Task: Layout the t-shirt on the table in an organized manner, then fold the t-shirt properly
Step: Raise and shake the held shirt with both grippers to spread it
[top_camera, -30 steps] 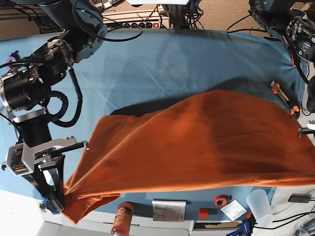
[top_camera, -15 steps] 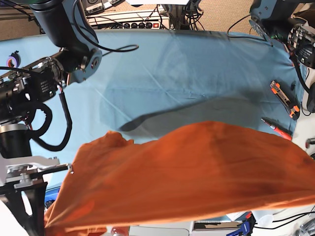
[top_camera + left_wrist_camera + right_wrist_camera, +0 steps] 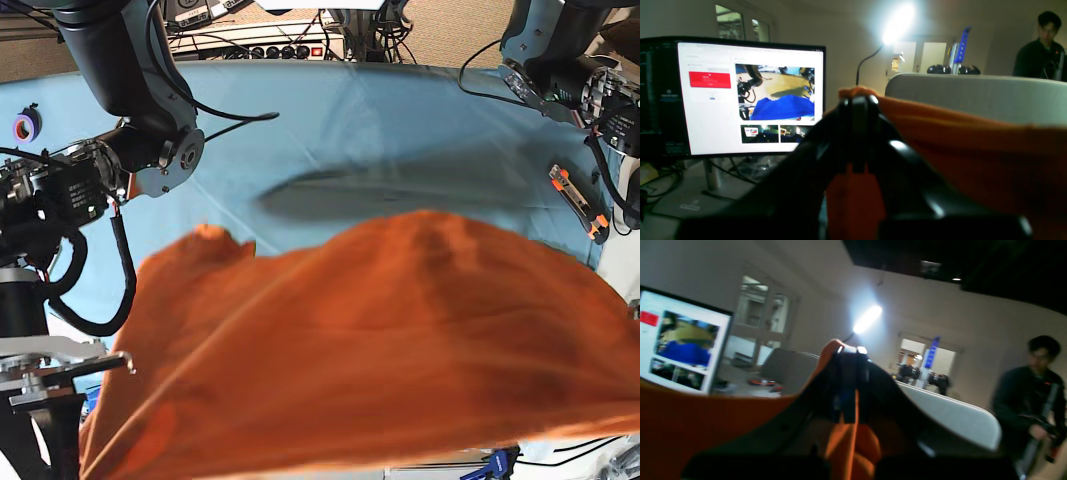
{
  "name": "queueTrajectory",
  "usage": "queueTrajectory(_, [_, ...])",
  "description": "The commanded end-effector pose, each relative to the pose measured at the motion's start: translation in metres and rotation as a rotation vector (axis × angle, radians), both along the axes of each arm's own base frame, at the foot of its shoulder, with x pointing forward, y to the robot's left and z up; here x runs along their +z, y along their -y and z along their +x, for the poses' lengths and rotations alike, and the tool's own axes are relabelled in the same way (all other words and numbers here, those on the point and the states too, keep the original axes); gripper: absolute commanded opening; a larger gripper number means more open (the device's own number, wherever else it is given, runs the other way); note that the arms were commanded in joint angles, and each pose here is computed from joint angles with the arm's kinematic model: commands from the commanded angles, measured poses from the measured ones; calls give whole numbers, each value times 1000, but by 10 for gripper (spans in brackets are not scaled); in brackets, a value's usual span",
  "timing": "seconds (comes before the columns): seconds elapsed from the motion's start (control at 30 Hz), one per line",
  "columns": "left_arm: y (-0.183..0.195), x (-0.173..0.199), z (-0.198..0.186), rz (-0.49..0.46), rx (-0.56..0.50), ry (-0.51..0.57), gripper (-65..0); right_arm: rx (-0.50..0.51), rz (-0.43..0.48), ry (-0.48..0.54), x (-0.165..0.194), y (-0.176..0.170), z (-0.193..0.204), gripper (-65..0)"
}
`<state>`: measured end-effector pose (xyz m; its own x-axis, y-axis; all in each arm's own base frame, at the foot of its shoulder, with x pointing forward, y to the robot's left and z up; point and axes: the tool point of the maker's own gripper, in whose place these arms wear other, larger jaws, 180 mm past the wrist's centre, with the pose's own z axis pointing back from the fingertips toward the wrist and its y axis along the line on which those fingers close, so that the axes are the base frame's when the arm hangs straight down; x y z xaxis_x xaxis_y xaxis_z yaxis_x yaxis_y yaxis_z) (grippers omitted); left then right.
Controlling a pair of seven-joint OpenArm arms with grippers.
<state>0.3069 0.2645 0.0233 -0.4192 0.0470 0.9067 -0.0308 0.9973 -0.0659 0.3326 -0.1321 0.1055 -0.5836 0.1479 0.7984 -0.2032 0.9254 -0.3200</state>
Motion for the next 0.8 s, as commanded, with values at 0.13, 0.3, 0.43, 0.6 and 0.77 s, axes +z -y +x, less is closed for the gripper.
queueTrajectory(0.13, [6, 3, -3, 13, -29, 3, -650, 21, -2, -1, -8, -8, -9, -650])
queueTrajectory(0.3, [16, -8, 1, 53, -75, -60, -650, 60, 26, -64, -27, -15, -5, -650])
queueTrajectory(0.43, [16, -6, 1, 50, -74, -46, -650, 66, 31, -44, -22, -16, -6, -650])
queueTrajectory(0.6, [11, -6, 1, 3, -62, -45, -650, 85, 53, -31, -20, -20, -8, -650])
queueTrajectory(0.77, [7, -4, -2, -1, -50, -29, -650, 127, 87, -7, -16, -28, -11, -650])
